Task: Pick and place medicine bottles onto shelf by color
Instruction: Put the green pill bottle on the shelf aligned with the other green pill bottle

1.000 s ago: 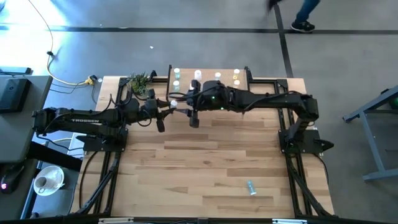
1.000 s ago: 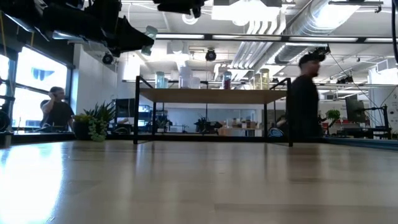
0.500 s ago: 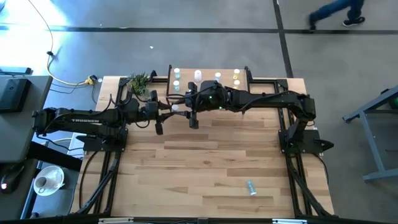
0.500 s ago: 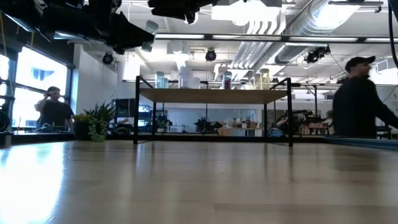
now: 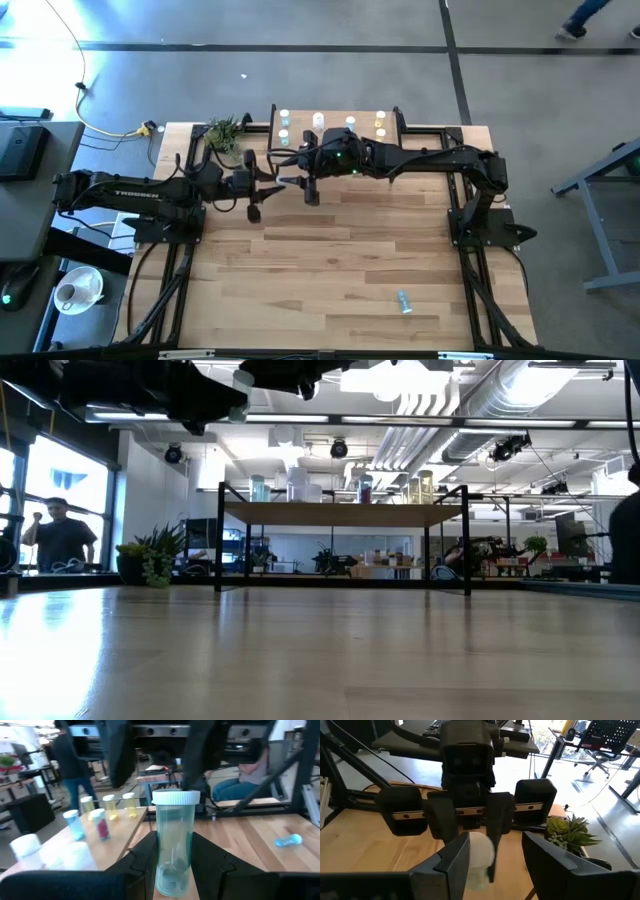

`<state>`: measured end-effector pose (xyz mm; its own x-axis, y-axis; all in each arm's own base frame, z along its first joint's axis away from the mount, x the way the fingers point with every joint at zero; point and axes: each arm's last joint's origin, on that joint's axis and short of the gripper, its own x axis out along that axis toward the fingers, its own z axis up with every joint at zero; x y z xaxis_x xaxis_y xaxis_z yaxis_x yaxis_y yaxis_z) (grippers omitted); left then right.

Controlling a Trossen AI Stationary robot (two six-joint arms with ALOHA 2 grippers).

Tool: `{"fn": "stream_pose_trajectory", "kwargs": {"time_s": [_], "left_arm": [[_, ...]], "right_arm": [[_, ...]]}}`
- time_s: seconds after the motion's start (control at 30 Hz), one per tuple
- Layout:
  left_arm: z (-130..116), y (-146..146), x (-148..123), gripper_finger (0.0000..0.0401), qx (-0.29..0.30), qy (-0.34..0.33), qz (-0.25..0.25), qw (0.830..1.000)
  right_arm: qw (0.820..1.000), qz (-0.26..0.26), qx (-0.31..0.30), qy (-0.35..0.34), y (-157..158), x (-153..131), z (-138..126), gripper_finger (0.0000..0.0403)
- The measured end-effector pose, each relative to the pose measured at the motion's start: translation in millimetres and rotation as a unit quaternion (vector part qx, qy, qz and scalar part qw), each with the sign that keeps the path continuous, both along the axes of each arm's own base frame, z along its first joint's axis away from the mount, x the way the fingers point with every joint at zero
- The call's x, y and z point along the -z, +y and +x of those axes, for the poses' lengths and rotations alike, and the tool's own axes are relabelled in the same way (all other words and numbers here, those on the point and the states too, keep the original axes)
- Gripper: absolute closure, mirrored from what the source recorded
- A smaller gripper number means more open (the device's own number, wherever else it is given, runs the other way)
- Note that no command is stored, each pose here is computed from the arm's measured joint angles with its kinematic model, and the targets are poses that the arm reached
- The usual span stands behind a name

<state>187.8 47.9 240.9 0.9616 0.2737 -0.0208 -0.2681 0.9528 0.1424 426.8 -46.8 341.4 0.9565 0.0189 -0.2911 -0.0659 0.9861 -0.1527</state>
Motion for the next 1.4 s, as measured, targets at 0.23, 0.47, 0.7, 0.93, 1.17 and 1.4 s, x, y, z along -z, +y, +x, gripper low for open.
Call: {"fn": "stream_pose_trajectory", "kwargs": {"time_s": [0.23,0.47,0.7,0.93,1.17,1.4], "left_arm": [[-0.2,0.4,-0.3,0.0311,-0.005,-0.001,0.000,1.000],[-0.1,0.3,-1.4,0.0311,-0.004,-0.007,0.002,1.000],[-0.1,0.2,-2.9,0.0311,-0.003,-0.015,0.002,1.000],[-0.1,0.2,-4.8,0.0311,-0.003,-0.026,0.001,1.000],[-0.2,0.3,-5.9,0.0311,-0.003,-0.031,0.001,1.000],[-0.6,1.5,-6.1,0.0311,-0.008,-0.035,-0.009,0.999]], "right_arm": [[1.000,0.010,0.001,-0.002,0.1,-0.4,0.1,0.0229],[1.000,0.027,-0.004,-0.002,0.8,-0.4,0.1,0.0229],[1.000,0.025,-0.003,0.005,0.8,0.9,-0.1,0.0229],[1.000,0.022,-0.004,-0.008,0.9,-1.2,0.9,0.0229],[1.000,0.024,-0.004,-0.004,0.5,3.9,4.1,0.0229],[1.000,0.019,-0.007,-0.011,2.1,11.5,11.6,0.0229]]}}
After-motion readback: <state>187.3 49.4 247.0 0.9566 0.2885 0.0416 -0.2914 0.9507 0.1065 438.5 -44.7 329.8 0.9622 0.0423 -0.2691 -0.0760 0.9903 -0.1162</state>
